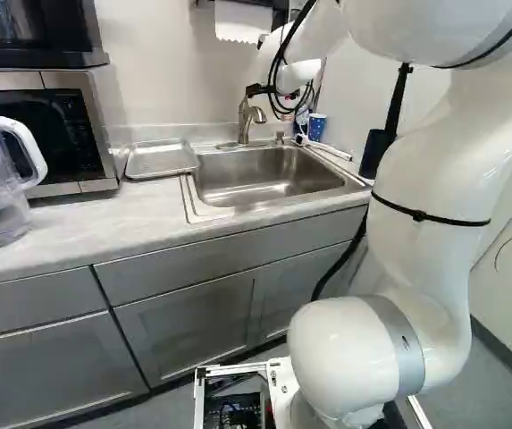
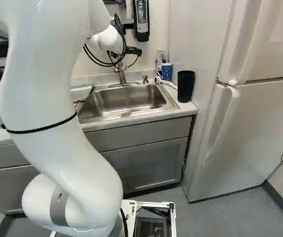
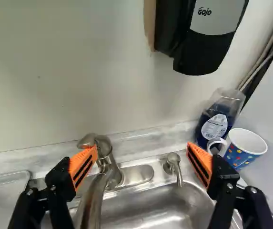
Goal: Rinse the cup and place it in the tray
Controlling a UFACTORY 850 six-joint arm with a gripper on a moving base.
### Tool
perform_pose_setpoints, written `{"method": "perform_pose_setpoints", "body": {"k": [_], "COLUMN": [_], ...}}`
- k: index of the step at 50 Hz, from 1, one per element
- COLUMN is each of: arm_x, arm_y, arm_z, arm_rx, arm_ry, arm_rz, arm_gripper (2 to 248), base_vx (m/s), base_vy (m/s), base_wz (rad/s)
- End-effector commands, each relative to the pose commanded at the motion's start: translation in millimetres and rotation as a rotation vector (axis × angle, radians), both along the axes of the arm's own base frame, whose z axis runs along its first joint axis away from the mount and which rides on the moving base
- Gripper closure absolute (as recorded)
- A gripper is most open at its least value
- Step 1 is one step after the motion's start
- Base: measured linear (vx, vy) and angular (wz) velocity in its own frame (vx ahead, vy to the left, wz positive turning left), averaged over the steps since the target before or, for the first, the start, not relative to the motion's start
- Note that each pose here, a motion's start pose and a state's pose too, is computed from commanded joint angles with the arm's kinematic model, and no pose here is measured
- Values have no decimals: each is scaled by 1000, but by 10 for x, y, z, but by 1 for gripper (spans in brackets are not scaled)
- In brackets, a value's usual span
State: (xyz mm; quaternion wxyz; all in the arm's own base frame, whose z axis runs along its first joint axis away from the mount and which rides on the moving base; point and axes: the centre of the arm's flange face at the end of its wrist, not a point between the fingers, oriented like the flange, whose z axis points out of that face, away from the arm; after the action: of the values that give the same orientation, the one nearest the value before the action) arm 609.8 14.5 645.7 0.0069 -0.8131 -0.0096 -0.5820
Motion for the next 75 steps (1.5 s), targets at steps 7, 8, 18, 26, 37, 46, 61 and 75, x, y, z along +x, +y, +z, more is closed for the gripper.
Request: {"method": "perform_pose_setpoints", "body": {"k": [7,8,18,26,37,46,61,75], "arm_x": [93,107,238,348,401,401,254,-22], "arm_y": [28,32,73,108,135,135,152,196], "arm_z": [-6,-7,-10,8,3,3,16,35], "arm_rx": [0,0,0,2,2,2,2,2], "arm_ry": [-3,-3,-15,-50,-52,-52,-47,-38], "arm_rz": [4,5,11,15,19,19,23,32], "arm_gripper": [3,3,3,3,3,3,3,3], "base_vx": [0,0,0,0,0,0,0,0], "base_vy": [0,0,0,0,0,0,0,0], "base_wz": [0,0,0,0,0,0,0,0]}}
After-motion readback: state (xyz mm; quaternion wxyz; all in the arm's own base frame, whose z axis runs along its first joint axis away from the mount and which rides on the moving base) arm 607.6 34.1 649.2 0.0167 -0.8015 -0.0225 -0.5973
